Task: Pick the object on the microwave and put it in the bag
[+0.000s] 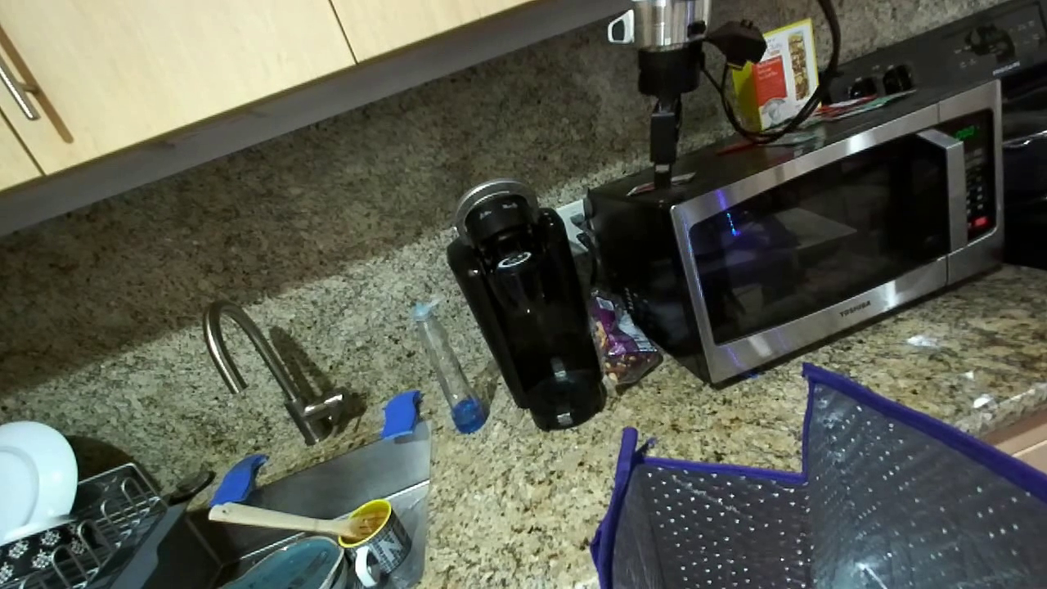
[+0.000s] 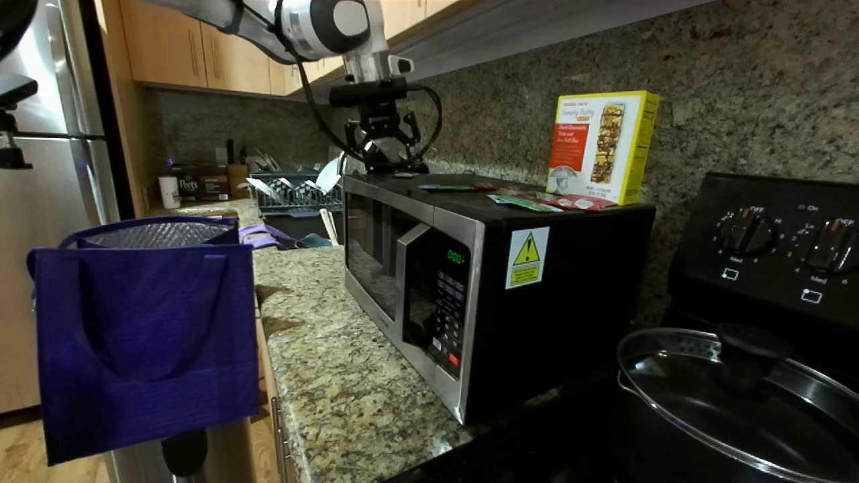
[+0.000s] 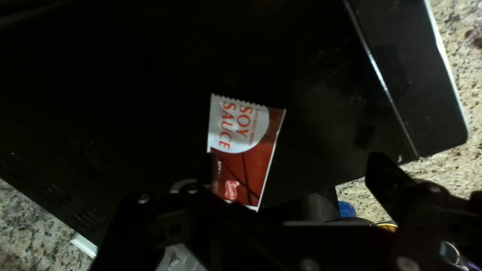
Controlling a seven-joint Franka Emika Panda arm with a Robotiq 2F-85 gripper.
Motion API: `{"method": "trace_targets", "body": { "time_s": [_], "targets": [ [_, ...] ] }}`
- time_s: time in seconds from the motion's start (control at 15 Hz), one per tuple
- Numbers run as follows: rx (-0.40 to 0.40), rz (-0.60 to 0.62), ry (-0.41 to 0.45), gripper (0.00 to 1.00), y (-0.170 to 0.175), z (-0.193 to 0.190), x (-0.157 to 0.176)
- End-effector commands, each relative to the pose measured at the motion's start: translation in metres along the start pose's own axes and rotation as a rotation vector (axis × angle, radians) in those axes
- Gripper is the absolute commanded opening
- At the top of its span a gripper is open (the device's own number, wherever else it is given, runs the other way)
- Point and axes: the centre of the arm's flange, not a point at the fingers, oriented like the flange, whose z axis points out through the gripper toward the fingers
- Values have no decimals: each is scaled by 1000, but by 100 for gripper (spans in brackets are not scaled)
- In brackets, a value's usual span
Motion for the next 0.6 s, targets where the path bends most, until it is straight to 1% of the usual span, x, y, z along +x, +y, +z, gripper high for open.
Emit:
{"method": "trace_targets", "body": {
  "time_s": [0.0,0.47,0.53],
  "targets": [
    [-10,-20,-7,100,33,7,38],
    [-7,-2,-30,100,51,11,38],
    [4,-2,-49,76,55,11,37]
  ]
}}
